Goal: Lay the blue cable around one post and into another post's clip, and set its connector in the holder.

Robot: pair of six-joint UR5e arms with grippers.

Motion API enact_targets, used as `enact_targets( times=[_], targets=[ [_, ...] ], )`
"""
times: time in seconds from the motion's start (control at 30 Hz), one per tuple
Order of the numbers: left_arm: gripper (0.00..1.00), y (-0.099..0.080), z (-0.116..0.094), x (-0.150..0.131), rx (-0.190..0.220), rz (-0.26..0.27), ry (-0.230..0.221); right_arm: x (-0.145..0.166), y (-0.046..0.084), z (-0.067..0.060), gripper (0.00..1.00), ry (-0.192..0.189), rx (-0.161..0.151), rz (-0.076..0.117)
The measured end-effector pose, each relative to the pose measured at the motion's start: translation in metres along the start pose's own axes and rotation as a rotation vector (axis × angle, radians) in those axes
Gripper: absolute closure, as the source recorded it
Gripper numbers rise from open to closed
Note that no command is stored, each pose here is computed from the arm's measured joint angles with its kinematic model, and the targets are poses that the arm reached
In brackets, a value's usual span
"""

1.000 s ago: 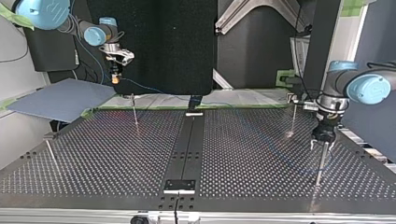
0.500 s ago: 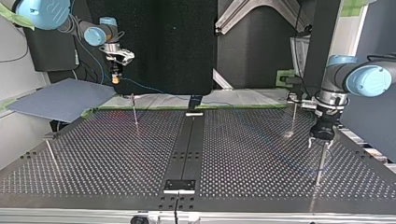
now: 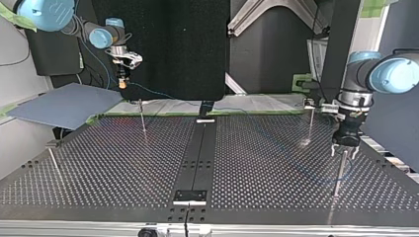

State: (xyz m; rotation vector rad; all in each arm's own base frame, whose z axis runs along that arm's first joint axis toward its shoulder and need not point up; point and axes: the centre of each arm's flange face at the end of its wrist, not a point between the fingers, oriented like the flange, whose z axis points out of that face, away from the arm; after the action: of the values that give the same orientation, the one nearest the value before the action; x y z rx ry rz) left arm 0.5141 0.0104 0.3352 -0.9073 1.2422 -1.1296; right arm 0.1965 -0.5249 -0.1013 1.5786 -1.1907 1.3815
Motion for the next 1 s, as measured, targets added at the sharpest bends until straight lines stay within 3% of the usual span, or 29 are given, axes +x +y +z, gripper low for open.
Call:
enact_targets(
  times=[0.2,0.43,1.0],
  targets=[
    [0.00,-0.012,-0.014,0.003,0.012,0.010,-0.021,0.000,-0.001,0.000,0.99,0.000,0.001,0.001],
    [0.00,-0.030,-0.031,-0.003,0.016,0.046,-0.085,0.000,-0.001,0.000,0.99,0.000,0.001,0.001],
    [0.00,-0.087,-0.070,-0.018,-0.012,0.225,-0.150,0.001,-0.001,0.001,0.99,0.003,0.003,0.005]
  ],
)
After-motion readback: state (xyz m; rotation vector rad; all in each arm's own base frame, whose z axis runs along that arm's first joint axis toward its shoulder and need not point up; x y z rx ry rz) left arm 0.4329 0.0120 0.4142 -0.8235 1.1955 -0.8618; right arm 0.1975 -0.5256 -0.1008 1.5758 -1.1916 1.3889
